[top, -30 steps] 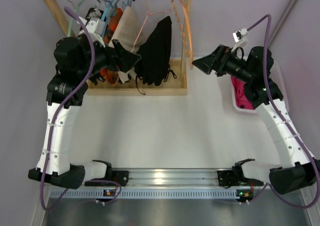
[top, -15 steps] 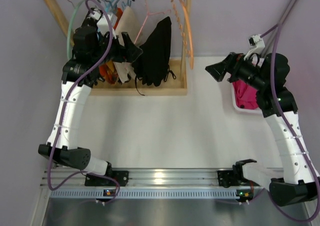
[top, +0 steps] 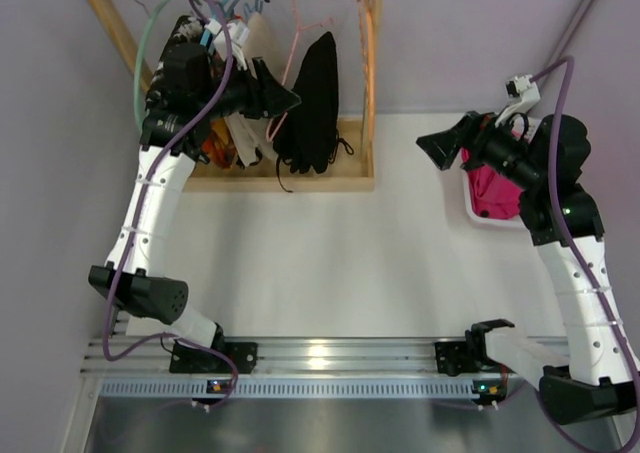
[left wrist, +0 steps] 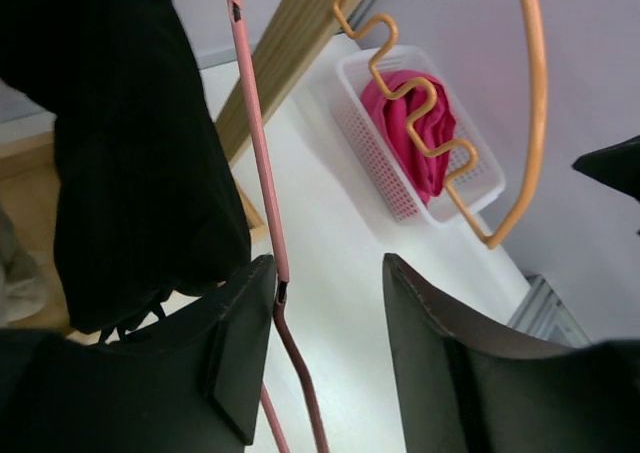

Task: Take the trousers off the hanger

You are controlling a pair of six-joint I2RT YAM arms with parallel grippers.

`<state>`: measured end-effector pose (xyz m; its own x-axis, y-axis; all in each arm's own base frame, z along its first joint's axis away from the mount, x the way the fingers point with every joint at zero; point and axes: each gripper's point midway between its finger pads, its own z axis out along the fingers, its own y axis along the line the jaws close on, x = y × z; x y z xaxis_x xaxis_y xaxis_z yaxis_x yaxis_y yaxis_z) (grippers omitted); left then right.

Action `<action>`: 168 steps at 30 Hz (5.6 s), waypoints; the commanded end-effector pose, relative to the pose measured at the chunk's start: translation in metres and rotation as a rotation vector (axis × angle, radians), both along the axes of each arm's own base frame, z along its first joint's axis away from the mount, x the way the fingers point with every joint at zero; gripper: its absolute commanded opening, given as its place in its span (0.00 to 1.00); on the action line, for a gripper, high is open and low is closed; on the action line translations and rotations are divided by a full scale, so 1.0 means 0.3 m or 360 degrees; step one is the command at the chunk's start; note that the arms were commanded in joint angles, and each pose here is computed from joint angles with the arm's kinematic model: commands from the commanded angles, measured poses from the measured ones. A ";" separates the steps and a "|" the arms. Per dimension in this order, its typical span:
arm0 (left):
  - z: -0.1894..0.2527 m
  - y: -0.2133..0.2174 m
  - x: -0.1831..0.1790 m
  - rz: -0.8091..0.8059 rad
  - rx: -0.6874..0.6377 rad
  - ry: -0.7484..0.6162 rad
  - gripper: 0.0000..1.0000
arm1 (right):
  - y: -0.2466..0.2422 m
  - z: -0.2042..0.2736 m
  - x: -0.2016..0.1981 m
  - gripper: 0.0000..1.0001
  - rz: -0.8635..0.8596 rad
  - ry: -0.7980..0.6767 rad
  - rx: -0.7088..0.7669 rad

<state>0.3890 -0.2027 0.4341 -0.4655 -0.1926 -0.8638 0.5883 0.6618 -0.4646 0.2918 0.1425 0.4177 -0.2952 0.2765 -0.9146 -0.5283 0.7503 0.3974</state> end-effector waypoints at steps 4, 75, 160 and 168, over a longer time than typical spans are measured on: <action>0.053 -0.049 -0.042 -0.0072 -0.0140 -0.0014 0.50 | -0.011 0.021 0.000 0.99 -0.0017 -0.0047 0.0027; 0.362 -0.088 -0.376 -0.0412 -0.1063 -0.0128 0.00 | 0.024 0.066 -0.028 0.99 0.0164 -0.0347 -0.0082; 0.264 -0.054 -0.547 -0.0414 -0.1081 -0.0025 0.00 | 0.595 0.087 -0.106 0.00 0.0289 -0.1066 -0.0422; 0.128 -0.054 -0.528 -0.0333 -0.0998 0.0093 0.00 | 0.483 0.248 -0.087 0.00 0.0144 -0.1060 -0.0286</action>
<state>0.2393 -0.2240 0.4682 -0.6561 -0.5405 -0.5266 0.5698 0.1027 -0.8153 0.2716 0.3211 0.4067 0.2276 -0.0669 -0.9715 -0.7268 0.6523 -0.2152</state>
